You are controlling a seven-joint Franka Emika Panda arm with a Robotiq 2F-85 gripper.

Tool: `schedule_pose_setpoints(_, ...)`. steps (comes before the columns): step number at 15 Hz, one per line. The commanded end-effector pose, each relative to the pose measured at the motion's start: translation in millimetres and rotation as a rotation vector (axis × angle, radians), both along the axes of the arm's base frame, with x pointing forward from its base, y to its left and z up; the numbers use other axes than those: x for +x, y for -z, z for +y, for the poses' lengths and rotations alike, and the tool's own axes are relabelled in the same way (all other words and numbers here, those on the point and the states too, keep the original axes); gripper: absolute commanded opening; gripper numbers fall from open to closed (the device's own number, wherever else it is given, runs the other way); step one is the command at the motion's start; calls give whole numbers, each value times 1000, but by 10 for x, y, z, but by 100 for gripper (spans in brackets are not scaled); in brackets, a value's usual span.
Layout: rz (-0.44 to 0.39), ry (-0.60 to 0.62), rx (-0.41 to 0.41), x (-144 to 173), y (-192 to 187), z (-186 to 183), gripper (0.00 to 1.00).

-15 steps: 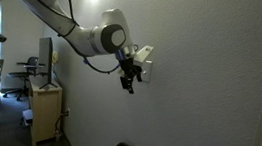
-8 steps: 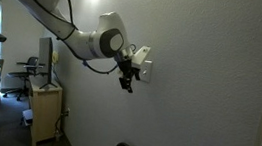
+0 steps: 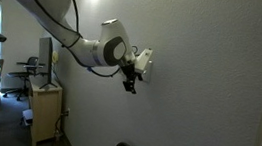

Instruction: Turn the right light switch on

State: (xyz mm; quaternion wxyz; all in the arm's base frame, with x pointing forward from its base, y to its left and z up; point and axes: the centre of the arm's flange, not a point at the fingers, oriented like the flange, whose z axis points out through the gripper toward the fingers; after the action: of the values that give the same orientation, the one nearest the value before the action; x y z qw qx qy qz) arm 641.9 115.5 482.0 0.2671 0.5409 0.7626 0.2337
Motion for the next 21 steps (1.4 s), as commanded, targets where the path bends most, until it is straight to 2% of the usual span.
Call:
schedule_pose_setpoints(1,-51,-22,2,149,-11,-28,100)
schedule_pose_setpoints(11,-125,-13,6,231,-230,-42,100)
schedule_pose_setpoints(21,-171,-14,-33,233,-446,-92,100)
